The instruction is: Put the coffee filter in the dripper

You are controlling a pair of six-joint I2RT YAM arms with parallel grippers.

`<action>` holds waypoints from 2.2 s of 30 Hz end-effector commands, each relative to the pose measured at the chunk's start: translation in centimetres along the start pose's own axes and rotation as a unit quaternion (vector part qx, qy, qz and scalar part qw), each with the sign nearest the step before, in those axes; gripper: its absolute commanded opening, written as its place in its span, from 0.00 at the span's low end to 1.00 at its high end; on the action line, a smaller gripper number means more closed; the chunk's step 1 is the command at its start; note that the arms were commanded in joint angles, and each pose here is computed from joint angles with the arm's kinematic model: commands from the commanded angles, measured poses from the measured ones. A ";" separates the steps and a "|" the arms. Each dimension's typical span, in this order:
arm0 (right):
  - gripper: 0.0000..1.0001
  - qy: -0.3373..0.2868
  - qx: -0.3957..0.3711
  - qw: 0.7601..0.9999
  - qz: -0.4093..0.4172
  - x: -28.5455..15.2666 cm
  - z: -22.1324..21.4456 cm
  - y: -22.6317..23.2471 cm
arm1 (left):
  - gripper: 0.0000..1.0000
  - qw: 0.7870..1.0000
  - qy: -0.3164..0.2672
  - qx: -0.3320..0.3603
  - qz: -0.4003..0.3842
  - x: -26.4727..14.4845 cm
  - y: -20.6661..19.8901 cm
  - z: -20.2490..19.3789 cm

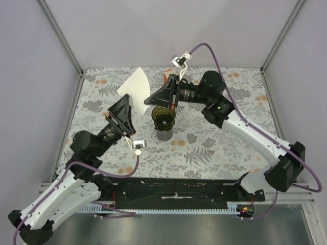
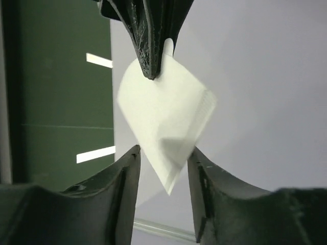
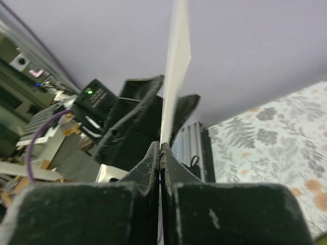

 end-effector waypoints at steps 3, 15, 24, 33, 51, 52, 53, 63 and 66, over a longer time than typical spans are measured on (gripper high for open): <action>0.00 0.016 -0.098 0.985 -0.138 -2.9 1.5 -0.6 | 0.70 0.983 0.051 -0.100 -0.147 -1.0 -1.1 -1.0; 0.00 0.066 -0.104 0.964 -0.237 -5.3 0.4 -1.3 | 0.75 0.692 0.215 -0.588 -0.359 1.7 -1.2 1.7; 0.00 0.056 -0.043 0.985 -0.156 -4.0 0.1 0.2 | 0.91 0.596 0.196 -0.692 -0.356 3.5 -0.8 4.1; 0.00 0.032 -0.026 0.989 -0.142 -3.5 0.3 0.9 | 0.93 0.597 0.170 -0.696 -0.360 5.3 -0.7 4.8; 0.00 0.030 -0.018 0.996 -0.088 -2.7 0.0 1.3 | 0.04 0.588 0.157 -0.708 -0.359 6.1 -0.3 5.1; 0.00 0.030 -0.020 0.995 -0.089 -2.7 0.0 1.2 | 0.02 0.584 0.157 -0.710 -0.359 6.0 -0.3 5.2; 0.00 0.028 -0.025 0.995 -0.089 -2.7 0.0 1.2 | 0.02 0.580 0.155 -0.713 -0.362 6.0 -0.3 5.3; 0.45 0.024 -0.108 0.992 -0.067 -4.3 0.6 1.8 | 0.02 0.562 0.149 -0.725 -0.368 5.5 0.0 5.8; 0.44 0.026 -0.133 0.988 -0.070 -5.4 0.4 1.8 | 0.02 0.564 0.149 -0.725 -0.367 5.4 0.0 5.7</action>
Point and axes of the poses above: each gripper's point midway between its finger pads, its own x axis out along the fingers, its own y axis along the line the jaws close on, z = x × y, the point moved 7 cm from there along -x, back along the fingers, and after that the axes turned 12 degrees about -x, right-handed, at the moved point
